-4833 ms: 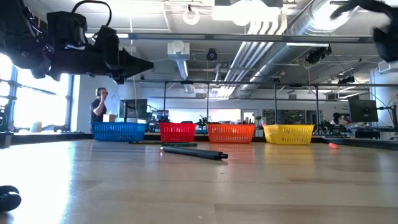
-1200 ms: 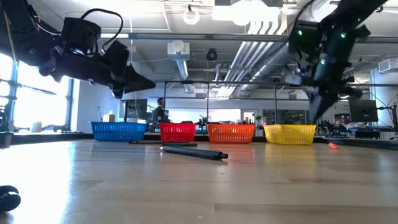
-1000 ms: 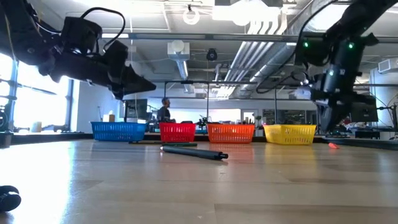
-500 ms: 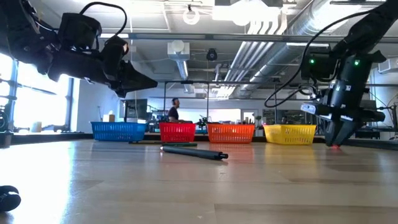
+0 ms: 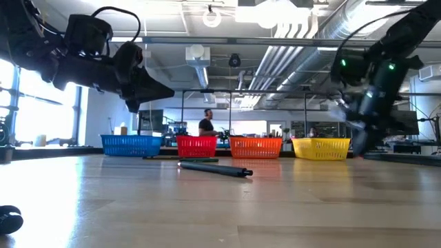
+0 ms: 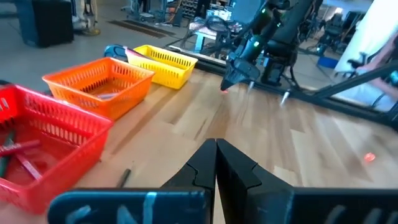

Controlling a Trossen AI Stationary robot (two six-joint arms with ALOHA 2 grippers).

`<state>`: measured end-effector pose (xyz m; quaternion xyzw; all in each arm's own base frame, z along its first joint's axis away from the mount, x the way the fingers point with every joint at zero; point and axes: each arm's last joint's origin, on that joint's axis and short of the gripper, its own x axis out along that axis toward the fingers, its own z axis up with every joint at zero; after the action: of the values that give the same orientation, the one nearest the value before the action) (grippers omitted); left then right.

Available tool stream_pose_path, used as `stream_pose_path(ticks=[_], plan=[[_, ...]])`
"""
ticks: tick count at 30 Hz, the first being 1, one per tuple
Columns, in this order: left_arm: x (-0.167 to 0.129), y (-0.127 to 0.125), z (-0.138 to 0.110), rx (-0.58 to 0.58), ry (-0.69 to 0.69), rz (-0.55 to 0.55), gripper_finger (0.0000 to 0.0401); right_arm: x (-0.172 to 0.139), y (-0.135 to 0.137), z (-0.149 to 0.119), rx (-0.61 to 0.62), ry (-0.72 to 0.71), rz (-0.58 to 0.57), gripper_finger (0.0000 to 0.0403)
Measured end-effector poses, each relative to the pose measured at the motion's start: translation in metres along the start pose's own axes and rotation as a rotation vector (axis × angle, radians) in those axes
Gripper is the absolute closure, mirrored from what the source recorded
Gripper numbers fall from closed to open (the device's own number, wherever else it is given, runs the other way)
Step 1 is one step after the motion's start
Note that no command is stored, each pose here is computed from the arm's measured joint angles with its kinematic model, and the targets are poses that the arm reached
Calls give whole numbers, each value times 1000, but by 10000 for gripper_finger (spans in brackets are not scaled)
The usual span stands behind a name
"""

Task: Sort crayons/erasers/pens/pencils in bins
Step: Put the orange eraser into the blue bin

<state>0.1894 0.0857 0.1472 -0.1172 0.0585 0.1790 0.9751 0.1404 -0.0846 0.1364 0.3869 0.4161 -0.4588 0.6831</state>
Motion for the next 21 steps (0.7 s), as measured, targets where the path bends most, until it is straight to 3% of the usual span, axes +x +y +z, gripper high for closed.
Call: stream_pose_path(ticks=[11, 16, 21], plan=[[6, -3, 3, -151, 45, -42, 401, -25, 51, 47, -248, -428, 566, 400], [25, -12, 14, -73, 53, -18, 401, -24, 64, 62, -346, -595, 695, 400], [48, -22, 21, 17, 41, 12, 393, -19, 69, 79, -352, -715, 843, 400]])
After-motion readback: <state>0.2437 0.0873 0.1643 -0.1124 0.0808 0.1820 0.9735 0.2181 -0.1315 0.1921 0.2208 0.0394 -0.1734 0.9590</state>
